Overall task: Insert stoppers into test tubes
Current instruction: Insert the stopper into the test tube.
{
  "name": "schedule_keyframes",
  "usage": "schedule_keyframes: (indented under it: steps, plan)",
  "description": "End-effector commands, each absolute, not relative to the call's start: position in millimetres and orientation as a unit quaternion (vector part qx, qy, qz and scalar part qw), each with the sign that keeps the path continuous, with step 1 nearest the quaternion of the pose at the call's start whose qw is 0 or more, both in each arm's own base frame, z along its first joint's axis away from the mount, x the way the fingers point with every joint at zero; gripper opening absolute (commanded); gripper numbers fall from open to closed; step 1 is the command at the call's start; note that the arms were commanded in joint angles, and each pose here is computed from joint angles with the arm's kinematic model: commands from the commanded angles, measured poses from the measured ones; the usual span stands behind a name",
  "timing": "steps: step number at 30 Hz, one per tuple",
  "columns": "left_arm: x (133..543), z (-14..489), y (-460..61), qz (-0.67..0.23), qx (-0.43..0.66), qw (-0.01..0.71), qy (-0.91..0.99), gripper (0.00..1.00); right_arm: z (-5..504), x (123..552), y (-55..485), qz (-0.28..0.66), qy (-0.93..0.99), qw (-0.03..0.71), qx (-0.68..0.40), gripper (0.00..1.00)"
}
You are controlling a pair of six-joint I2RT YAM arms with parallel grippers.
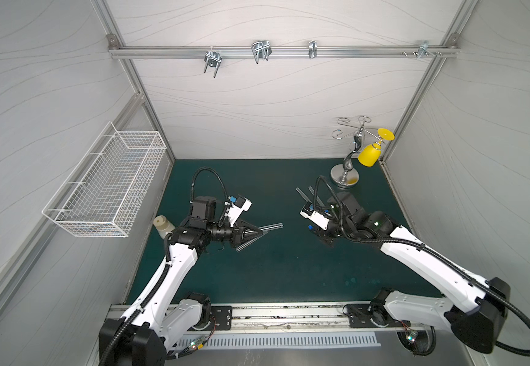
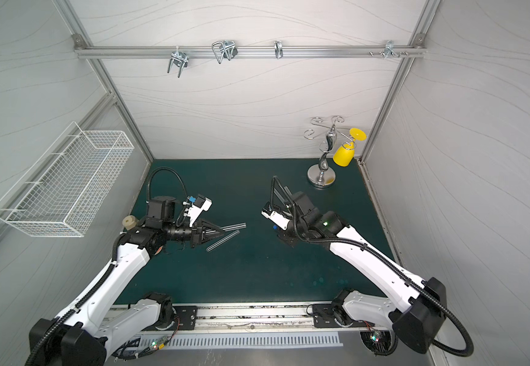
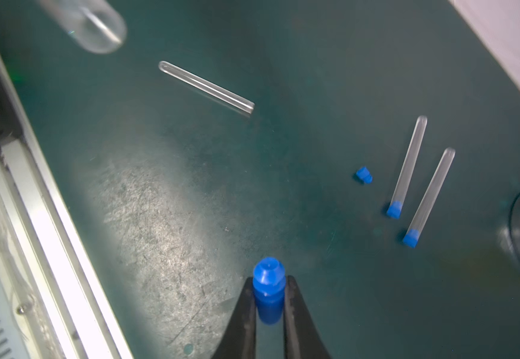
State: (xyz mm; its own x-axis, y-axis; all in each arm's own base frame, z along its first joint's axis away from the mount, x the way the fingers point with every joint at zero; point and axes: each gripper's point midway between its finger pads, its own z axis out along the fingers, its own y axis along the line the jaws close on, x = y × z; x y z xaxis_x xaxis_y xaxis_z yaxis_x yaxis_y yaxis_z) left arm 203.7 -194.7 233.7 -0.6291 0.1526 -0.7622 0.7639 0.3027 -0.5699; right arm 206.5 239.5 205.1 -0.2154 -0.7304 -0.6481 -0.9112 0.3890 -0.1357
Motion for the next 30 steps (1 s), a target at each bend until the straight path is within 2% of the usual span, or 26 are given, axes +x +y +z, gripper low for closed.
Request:
schedule_keyframes:
  steps: [1, 12, 20, 30]
  plan:
    - [199, 253, -199, -0.516, 0.336, 0.315, 0.723, 0.01, 219, 196, 253, 0.144, 0.690, 0.365, -0.608, 0.16]
    - [185, 249, -211, -0.528, 0.364, 0.284, 0.713, 0.00, 225, 159, 266, 0.124, 0.560, 0.375, -0.728, 0.18]
    - [180, 250, -216, -0.538, 0.370, 0.274, 0.706, 0.00, 219, 159, 272, 0.076, 0.534, 0.354, -0.764, 0.18]
    - [182, 240, -220, -0.528, 0.370, 0.265, 0.717, 0.00, 224, 161, 286, 0.071, 0.525, 0.357, -0.769, 0.18]
